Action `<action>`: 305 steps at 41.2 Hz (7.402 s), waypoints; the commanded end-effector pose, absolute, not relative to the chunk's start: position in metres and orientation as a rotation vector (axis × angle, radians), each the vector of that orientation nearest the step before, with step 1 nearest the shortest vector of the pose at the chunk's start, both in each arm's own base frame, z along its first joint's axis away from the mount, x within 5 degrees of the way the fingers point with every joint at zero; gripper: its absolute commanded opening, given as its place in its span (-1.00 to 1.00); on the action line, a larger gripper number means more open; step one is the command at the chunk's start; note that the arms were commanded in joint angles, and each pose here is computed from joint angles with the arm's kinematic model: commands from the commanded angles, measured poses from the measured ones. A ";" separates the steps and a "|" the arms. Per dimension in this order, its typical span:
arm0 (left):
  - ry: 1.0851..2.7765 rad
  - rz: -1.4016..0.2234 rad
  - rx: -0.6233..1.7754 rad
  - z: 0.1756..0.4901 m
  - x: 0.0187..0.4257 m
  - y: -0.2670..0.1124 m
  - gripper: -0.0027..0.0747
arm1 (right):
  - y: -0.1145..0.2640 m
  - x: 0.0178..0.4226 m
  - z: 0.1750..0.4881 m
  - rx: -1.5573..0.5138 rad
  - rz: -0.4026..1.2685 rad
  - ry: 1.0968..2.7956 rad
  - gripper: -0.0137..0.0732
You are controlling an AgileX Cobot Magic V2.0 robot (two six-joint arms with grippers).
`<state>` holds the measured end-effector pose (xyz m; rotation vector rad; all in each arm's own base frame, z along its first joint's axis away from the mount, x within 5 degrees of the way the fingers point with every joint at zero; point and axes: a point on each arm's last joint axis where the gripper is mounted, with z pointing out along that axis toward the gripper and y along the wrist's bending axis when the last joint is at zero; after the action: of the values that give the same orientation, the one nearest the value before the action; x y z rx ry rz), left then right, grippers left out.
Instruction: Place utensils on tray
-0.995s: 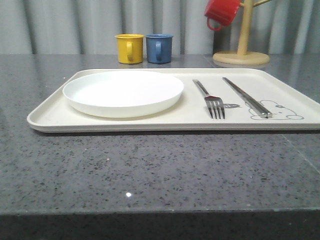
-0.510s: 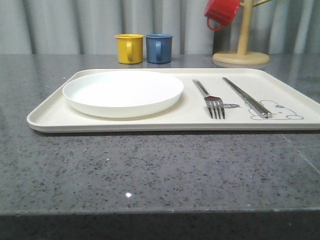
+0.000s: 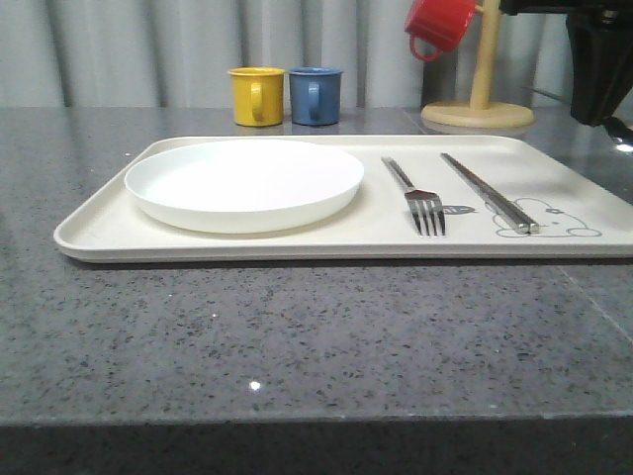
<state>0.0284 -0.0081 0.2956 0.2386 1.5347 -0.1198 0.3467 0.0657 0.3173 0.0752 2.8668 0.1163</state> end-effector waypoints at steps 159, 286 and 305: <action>1.439 -0.141 0.207 0.311 0.027 -0.008 -0.98 | 0.005 0.027 0.306 -0.124 0.160 1.729 -0.95; 1.487 0.012 0.041 0.210 0.054 -0.001 -0.98 | -0.001 0.055 0.193 -0.003 -0.012 1.635 -0.95; 1.487 0.012 0.041 0.210 0.054 -0.001 -0.98 | -0.001 0.055 0.193 -0.003 -0.012 1.634 -0.95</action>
<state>0.0561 -0.0019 0.2022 0.0663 1.5878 0.0214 0.0556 -0.0005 0.1827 0.0062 1.7423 0.0004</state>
